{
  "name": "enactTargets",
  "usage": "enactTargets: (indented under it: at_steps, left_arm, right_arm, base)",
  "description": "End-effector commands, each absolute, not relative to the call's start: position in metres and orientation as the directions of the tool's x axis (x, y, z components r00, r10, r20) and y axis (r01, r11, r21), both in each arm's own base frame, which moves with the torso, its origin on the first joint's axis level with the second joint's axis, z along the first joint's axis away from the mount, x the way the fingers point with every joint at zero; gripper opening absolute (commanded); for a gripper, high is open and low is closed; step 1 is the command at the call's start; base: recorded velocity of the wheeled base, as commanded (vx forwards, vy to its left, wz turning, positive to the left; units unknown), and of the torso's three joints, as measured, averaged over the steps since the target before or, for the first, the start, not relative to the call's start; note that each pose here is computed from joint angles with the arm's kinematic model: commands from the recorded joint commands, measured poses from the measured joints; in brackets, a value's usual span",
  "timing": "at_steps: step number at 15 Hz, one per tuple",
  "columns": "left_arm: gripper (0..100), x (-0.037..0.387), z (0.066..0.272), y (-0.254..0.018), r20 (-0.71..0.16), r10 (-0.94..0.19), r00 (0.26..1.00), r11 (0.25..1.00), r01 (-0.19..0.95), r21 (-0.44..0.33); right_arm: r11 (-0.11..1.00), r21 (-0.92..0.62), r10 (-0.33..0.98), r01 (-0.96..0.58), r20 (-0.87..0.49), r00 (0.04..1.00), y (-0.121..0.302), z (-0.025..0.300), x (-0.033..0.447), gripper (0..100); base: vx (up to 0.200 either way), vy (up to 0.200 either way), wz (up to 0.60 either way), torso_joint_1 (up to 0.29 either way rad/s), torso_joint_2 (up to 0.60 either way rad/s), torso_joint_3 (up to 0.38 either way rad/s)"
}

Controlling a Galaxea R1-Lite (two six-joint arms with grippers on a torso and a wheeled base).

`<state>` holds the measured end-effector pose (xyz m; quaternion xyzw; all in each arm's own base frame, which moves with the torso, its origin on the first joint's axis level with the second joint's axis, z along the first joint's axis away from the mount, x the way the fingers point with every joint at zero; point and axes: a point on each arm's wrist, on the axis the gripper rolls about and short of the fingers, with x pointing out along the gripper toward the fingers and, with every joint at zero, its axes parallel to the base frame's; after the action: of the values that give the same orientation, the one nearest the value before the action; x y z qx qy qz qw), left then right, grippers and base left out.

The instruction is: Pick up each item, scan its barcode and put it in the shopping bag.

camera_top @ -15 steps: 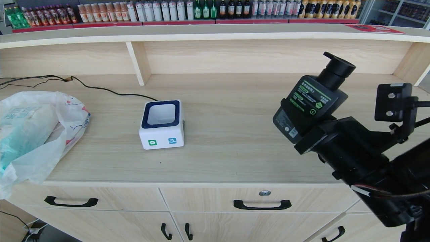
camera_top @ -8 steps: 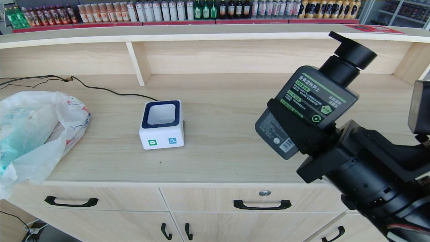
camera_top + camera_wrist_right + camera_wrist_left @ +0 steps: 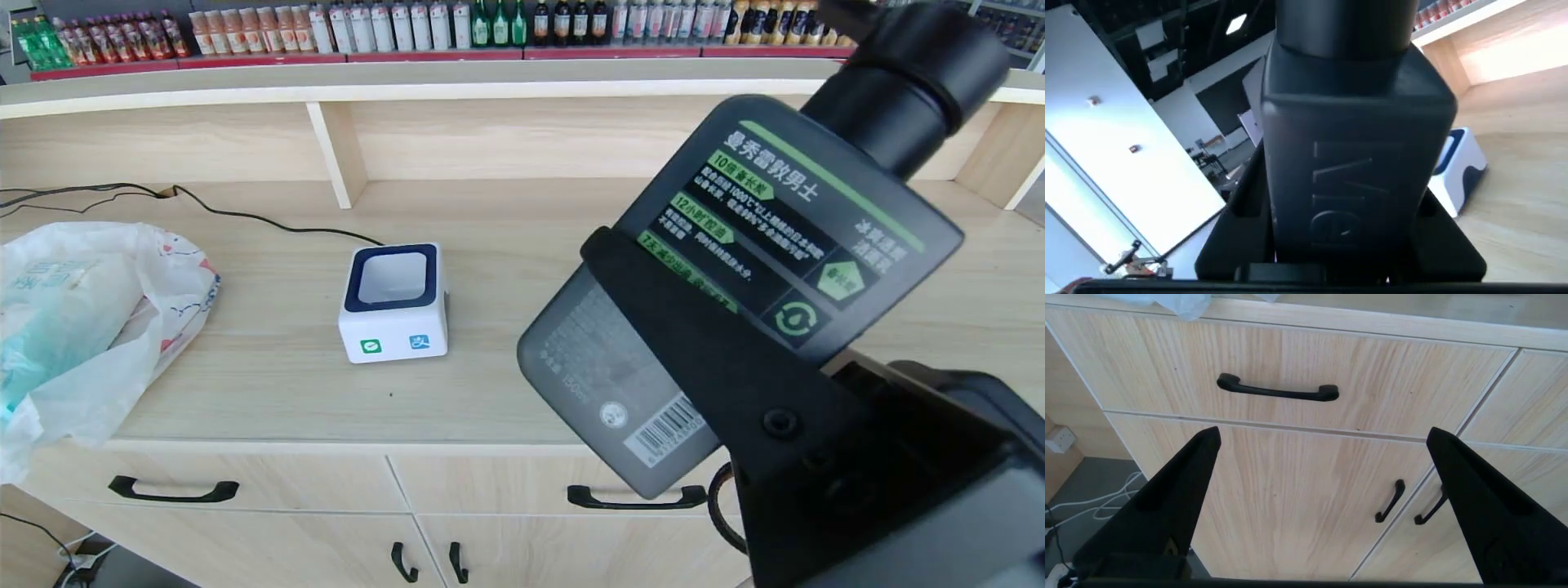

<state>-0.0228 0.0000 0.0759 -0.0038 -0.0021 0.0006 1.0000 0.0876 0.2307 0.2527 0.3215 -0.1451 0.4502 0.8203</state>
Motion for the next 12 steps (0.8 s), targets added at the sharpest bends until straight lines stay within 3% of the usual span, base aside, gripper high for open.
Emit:
enactTargets:
  at_steps: [1,12]
  left_arm:
    - [100,-0.023,0.076,0.000,0.005,0.002,1.000,1.000,-0.001,-0.008]
    - [100,-0.023,0.076,0.000,0.005,0.002,1.000,1.000,-0.002,-0.006]
  right_arm:
    - [0.327,0.423,0.666,-0.845,0.531,0.523,0.252,0.254,0.080,0]
    - [0.229,0.500,0.680,-0.835,0.532,0.504,0.259,0.255,0.070,0]
  base:
    - [0.000,0.000,0.00,0.000,0.00,0.000]
    - [0.000,0.000,0.00,0.000,0.00,0.000]
